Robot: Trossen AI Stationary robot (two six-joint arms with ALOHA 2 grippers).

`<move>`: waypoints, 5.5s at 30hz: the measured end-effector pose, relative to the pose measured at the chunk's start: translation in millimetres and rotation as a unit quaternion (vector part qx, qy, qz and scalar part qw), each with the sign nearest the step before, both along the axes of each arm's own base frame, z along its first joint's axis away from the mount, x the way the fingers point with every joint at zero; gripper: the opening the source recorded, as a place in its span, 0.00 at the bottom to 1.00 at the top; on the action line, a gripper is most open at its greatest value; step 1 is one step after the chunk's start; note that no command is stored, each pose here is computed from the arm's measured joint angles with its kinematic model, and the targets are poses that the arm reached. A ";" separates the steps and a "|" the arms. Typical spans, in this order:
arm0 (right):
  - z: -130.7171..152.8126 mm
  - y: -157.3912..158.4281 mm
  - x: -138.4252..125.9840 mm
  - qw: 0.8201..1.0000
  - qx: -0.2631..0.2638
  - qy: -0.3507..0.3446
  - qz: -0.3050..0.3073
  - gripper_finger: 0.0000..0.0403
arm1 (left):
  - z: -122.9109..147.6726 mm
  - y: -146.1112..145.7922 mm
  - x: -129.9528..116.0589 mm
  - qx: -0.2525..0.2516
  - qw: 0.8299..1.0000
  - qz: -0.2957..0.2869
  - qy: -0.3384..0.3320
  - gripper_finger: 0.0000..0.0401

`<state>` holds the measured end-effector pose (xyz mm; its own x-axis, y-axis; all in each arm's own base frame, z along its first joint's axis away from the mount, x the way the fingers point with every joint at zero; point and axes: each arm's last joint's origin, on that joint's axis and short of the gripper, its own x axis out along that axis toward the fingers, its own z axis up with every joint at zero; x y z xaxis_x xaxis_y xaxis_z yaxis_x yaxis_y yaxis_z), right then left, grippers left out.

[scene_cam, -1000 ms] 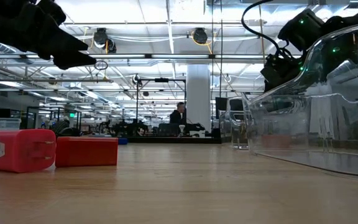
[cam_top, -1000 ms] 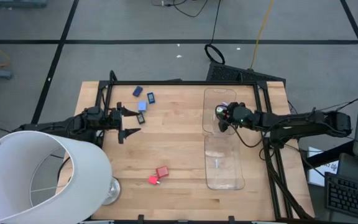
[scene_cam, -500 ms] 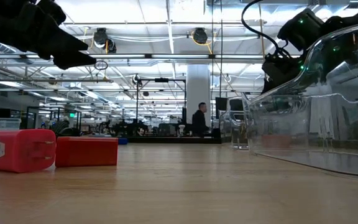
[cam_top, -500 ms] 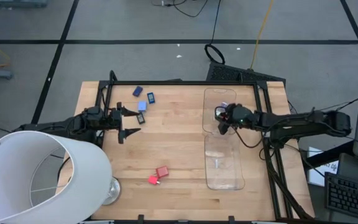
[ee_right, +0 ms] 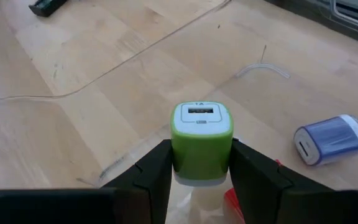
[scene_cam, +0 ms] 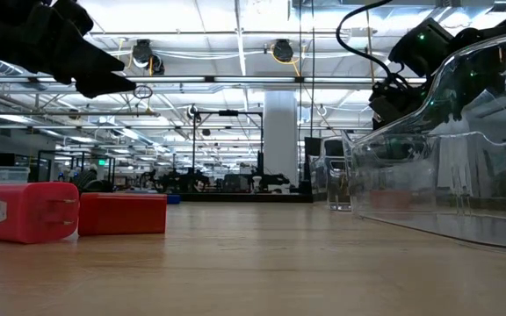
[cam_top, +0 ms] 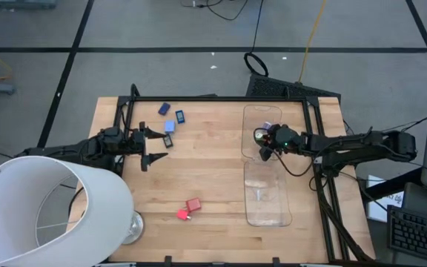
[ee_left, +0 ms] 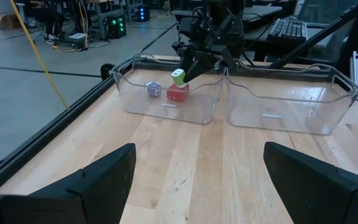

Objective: Pick & Place Office items
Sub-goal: Put the green charger adapter into the top transparent bin, then put the light blue charger adapter into the top transparent bin

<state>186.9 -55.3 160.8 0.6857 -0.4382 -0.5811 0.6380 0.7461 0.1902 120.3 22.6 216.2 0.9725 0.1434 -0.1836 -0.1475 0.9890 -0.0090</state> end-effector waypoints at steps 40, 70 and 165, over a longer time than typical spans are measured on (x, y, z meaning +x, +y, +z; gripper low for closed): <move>31.9 3.7 18.0 0.976 -0.052 -0.167 0.130 0.40 | 0.1 0.0 0.0 -0.002 1.000 0.000 0.000 0.88; 56.5 38.9 26.5 0.894 -0.085 -0.287 0.334 0.37 | 0.8 0.0 0.2 -0.079 0.997 0.015 -0.015 0.88; 56.3 38.5 26.5 0.893 -0.103 -0.282 0.335 0.36 | -101.1 77.1 75.6 -0.189 0.793 0.512 0.271 0.88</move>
